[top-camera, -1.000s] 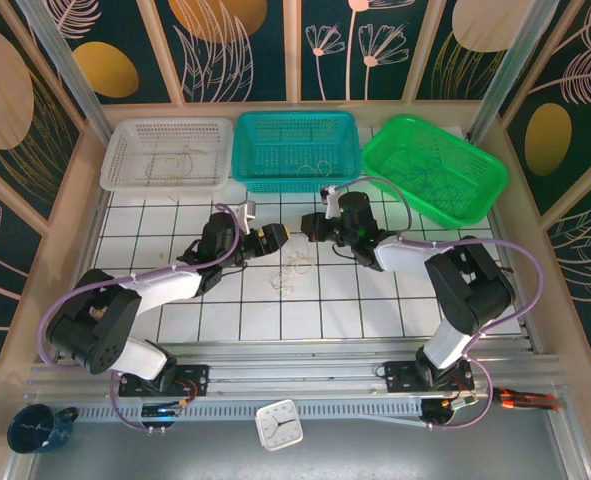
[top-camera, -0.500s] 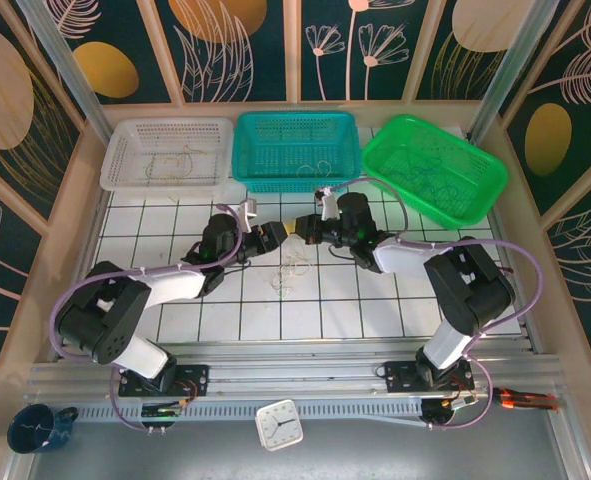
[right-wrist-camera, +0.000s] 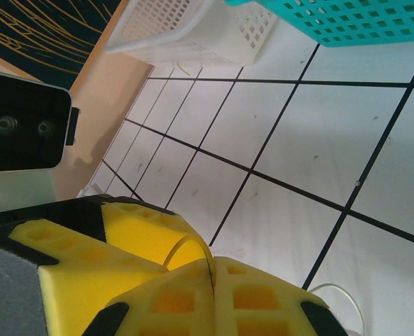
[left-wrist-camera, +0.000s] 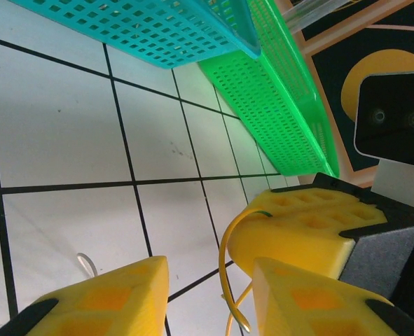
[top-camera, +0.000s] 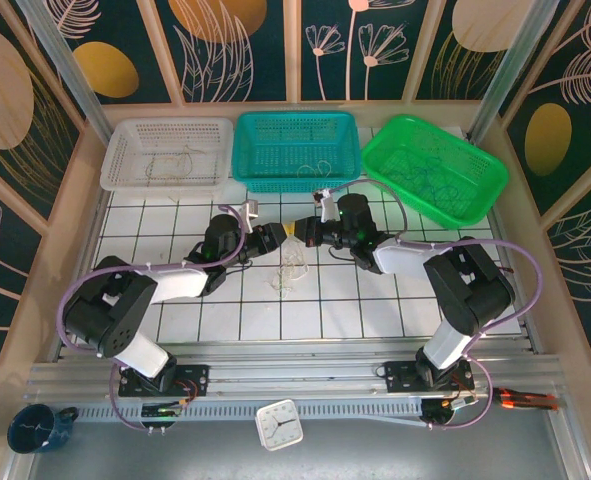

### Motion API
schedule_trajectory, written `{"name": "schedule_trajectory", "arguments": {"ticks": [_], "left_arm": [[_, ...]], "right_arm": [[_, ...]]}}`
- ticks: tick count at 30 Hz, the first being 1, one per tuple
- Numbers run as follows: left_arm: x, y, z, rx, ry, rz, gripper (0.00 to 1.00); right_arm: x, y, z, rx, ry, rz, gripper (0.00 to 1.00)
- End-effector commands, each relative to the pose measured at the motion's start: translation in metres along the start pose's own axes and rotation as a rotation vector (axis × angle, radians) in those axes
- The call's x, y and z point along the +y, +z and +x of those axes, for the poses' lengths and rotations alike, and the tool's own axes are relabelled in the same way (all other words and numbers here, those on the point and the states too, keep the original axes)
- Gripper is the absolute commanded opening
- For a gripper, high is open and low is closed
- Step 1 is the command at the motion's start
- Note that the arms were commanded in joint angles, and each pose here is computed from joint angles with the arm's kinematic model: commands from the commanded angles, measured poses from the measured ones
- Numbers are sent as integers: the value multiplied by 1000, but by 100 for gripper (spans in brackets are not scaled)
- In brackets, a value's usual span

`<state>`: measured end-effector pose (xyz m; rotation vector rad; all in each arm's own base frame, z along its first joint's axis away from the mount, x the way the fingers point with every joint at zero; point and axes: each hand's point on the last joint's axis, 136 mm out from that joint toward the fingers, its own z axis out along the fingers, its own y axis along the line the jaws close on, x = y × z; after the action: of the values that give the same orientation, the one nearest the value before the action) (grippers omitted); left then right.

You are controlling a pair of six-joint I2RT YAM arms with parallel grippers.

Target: Untangle the cables

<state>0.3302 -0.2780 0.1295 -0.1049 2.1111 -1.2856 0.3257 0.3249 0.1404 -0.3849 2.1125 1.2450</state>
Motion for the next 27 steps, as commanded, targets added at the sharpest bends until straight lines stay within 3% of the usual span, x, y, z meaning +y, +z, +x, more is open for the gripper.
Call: {"name": "schedule_trajectory", "arguments": {"ticks": [1,7,12,18,26,27], "left_arm": [[-10,3,-9,-19,14,42,33],[-8,3,-8,-17,15,38,20],[-11,3,-8,-13,23,43,0],[-37,-10,-16,-28,26,110,0],[-90,-34,-27,-49,-58,327,0],[-94,-35,-28,-48,-68,343,0]], "right_arm": [[14,-3,-6,-25,-17,-43,0],[15,-2,-6,-23,-20,-43,0],[9,-3,-2,-16,-28,-19,0],[-9,-4,7,-9,-31,39,0],[-2,-3,8,-14,-33,-7,0],[0,-3,7,-19,-31,-11,8]]}}
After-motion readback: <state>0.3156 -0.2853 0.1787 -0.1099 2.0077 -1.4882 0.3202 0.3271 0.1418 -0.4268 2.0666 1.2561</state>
